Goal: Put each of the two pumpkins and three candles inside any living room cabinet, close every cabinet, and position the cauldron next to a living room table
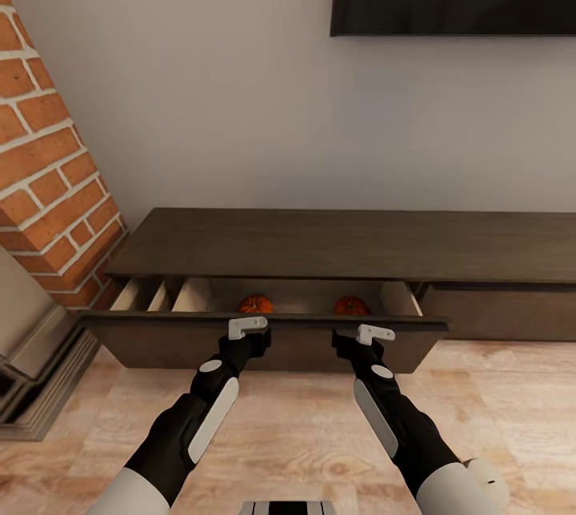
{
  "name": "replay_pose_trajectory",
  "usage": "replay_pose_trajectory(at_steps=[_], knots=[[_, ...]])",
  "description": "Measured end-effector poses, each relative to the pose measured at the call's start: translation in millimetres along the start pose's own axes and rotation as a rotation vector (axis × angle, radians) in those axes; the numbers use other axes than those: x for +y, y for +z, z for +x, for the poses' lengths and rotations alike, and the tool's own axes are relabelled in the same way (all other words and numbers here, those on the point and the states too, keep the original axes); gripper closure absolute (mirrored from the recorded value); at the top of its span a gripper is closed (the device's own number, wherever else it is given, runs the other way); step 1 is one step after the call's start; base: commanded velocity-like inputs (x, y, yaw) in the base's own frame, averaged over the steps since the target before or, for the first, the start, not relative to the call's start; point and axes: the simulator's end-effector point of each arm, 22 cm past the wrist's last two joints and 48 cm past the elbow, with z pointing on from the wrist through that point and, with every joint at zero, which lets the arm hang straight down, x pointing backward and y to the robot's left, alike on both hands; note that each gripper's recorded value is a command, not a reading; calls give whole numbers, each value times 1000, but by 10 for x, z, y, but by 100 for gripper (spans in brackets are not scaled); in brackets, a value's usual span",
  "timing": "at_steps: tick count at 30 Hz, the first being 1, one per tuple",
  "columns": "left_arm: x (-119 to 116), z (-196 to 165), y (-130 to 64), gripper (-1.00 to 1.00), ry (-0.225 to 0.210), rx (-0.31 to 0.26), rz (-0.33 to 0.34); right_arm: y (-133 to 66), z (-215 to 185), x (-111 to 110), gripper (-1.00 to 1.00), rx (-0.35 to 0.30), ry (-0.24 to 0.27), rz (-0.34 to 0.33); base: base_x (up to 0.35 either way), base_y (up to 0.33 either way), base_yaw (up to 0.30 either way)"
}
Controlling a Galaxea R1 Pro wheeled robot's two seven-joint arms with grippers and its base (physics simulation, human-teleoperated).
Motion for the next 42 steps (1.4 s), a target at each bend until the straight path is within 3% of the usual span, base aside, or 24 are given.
replay_pose_trajectory(at_steps=[42], knots=[[9, 1, 1, -100, 1, 0, -1, 0, 2, 2, -100, 1, 3, -1, 124, 0, 0]])
